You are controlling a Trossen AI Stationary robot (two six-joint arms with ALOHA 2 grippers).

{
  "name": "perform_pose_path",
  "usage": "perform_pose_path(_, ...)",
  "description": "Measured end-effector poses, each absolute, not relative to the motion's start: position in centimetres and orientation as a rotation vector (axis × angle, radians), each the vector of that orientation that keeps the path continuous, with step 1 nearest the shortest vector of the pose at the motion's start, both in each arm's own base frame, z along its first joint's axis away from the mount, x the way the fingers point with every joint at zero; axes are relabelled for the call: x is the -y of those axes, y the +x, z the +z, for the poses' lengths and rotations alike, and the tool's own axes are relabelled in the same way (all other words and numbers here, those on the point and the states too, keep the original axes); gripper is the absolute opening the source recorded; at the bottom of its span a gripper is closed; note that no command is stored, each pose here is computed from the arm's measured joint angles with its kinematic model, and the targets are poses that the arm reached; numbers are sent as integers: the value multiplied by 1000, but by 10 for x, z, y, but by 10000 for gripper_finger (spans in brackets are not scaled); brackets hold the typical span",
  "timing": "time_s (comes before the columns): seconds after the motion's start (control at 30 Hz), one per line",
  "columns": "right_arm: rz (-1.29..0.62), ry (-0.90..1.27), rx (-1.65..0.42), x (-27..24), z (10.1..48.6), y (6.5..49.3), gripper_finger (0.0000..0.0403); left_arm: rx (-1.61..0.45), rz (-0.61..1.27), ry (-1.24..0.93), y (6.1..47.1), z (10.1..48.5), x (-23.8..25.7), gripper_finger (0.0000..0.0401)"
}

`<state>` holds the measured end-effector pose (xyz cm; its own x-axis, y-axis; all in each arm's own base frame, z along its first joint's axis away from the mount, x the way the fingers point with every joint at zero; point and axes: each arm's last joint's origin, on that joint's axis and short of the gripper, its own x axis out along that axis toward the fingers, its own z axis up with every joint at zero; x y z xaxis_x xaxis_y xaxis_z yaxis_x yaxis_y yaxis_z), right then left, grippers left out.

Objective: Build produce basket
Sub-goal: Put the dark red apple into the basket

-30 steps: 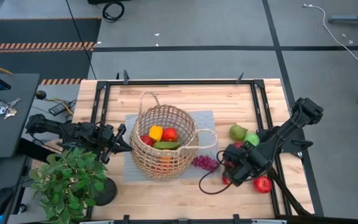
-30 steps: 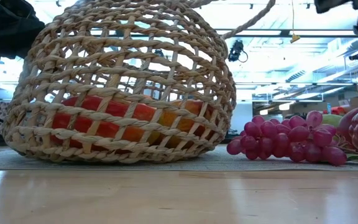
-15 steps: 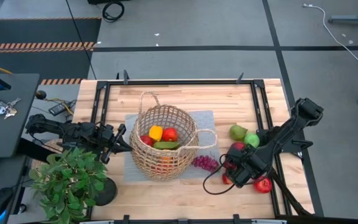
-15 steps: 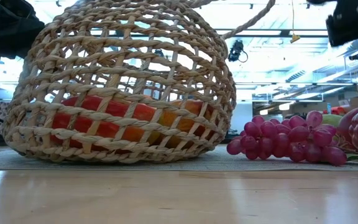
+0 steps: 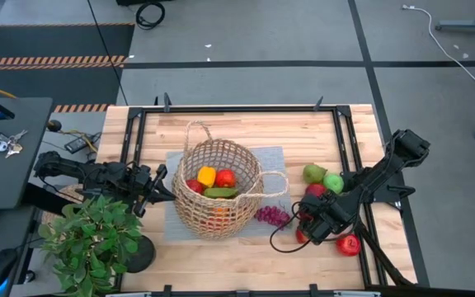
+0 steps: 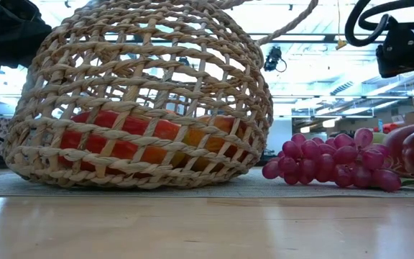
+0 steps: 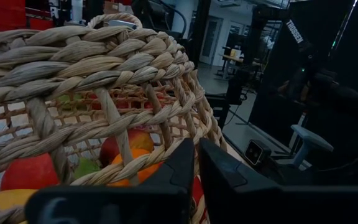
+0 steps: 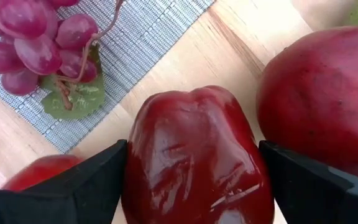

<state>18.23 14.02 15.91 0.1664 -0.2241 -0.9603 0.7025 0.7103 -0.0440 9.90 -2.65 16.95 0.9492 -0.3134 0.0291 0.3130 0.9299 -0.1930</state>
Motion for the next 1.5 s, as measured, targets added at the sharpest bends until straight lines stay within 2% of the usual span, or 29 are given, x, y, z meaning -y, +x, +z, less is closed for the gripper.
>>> perform_pose_path(0.33, -707, 443, -1231, -142, 169, 185, 349, -3, -321, -197, 99, 169, 26, 36)
perform_pose_path(0.67, -745, 331, -1050, -146, 232, 199, 348, -3, -321, -197, 99, 169, 26, 30)
perform_pose_path(0.8, -693, 346, -961, -153, 262, 209, 348, -3, -321, -197, 99, 169, 27, 35)
perform_pose_path(0.9, -574, 375, -888, -162, 279, 221, 349, -3, -321, -197, 99, 169, 26, 35)
perform_pose_path(1.23, -118, 272, -443, -197, 325, 263, 349, -3, -321, -198, 99, 169, 26, 32)
perform_pose_path(1.37, -41, 170, -236, -204, 348, 272, 350, -3, -321, -197, 99, 169, 26, 36)
perform_pose_path(1.5, -65, 42, -36, -204, 371, 275, 350, -3, -321, -197, 99, 169, 27, 32)
